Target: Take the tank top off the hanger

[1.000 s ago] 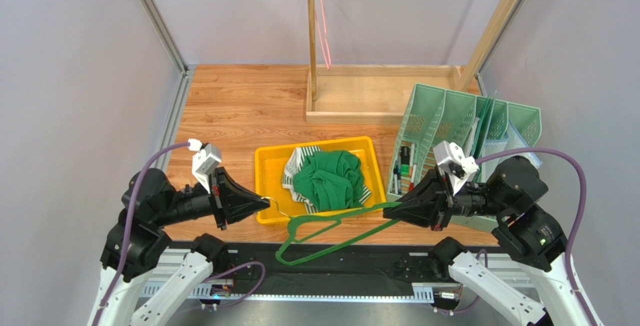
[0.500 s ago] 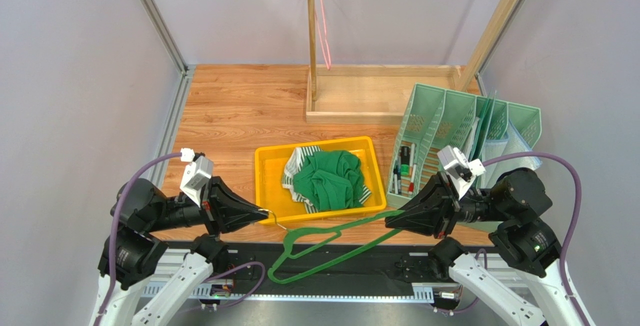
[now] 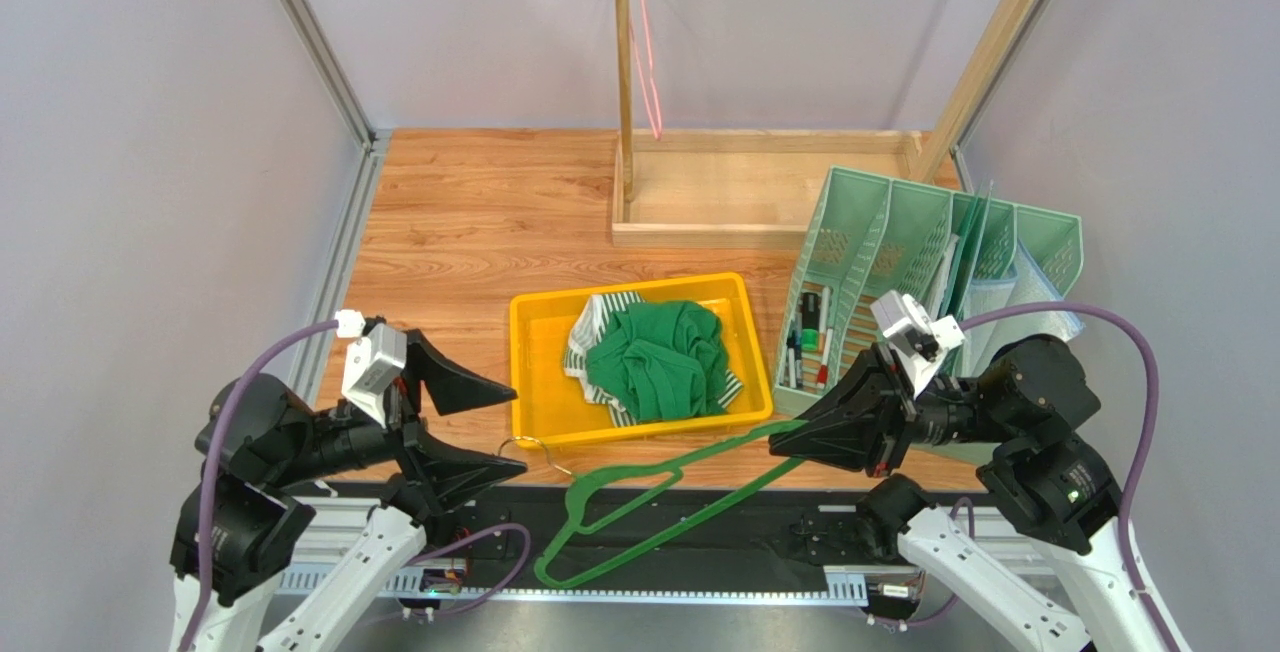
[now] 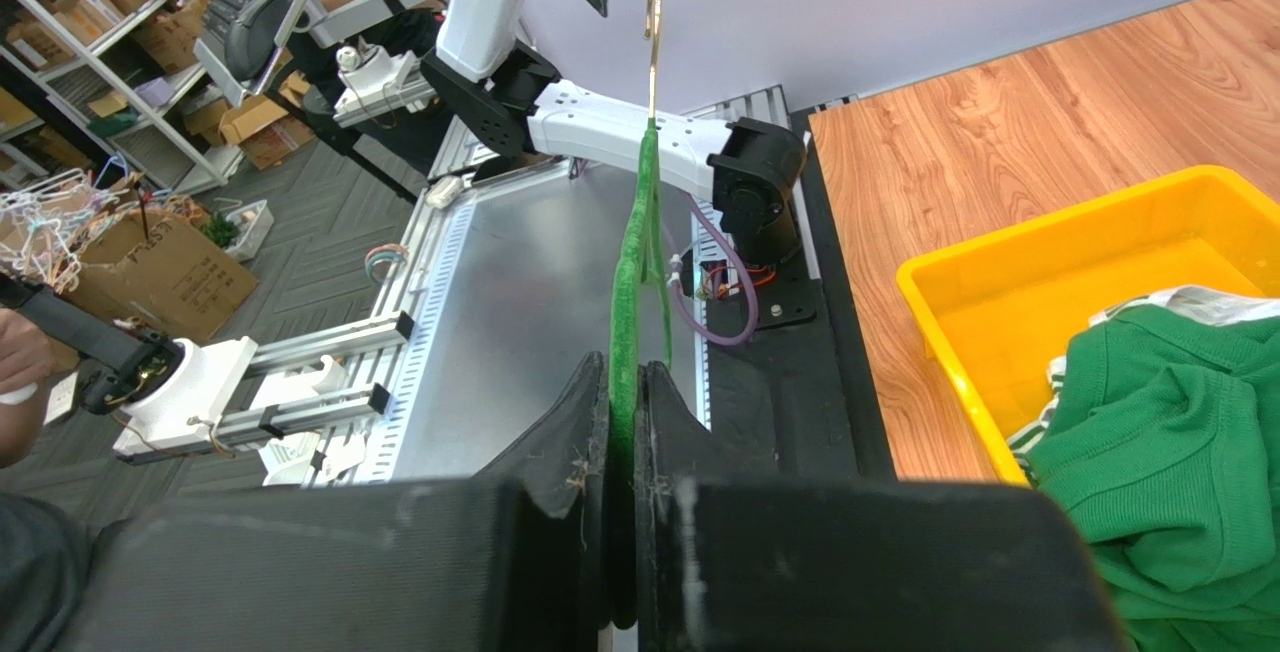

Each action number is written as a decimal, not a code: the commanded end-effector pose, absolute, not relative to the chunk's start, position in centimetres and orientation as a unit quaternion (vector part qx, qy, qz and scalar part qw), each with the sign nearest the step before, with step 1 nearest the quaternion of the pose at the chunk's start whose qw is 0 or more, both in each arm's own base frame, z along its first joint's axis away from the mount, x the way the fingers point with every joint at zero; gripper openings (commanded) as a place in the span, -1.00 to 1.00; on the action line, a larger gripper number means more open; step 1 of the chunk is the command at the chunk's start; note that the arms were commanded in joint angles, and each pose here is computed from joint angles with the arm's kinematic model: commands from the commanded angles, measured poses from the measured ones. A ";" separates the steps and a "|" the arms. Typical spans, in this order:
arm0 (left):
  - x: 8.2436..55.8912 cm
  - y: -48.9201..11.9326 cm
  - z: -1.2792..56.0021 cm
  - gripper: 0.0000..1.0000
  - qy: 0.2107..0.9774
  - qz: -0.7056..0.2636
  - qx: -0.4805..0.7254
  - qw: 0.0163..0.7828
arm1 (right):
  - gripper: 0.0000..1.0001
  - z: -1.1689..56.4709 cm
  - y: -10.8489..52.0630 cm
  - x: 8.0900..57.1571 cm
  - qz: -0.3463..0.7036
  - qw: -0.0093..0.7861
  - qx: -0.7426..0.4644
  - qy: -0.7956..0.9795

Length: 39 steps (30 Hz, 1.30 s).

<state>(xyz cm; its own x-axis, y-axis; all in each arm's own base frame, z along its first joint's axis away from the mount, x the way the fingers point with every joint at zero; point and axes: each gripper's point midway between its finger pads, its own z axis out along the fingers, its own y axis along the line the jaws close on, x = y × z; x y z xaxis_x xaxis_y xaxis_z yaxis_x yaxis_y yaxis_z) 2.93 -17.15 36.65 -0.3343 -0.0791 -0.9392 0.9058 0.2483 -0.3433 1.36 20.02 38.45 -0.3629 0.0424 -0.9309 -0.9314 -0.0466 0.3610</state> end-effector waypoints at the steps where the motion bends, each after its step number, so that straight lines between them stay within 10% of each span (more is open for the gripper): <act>1: 3.0 -15.8 37.2 0.96 0.641 -0.478 0.315 0.511 | -1.00 39.3 19.6 1.3 0.596 0.422 -0.392 0.559; 15: 5.8 -7.3 38.0 0.93 0.688 -0.308 0.119 0.646 | -1.00 39.5 18.6 3.6 0.545 0.456 -0.334 0.620; 28: 6.5 -6.4 37.6 0.89 0.702 -0.289 0.090 0.644 | -1.00 43.7 5.3 11.9 0.306 0.640 0.072 0.701; 39: 6.7 -7.5 37.8 0.87 0.704 -0.314 0.092 0.631 | -1.00 45.8 4.4 15.5 0.286 0.702 0.132 0.638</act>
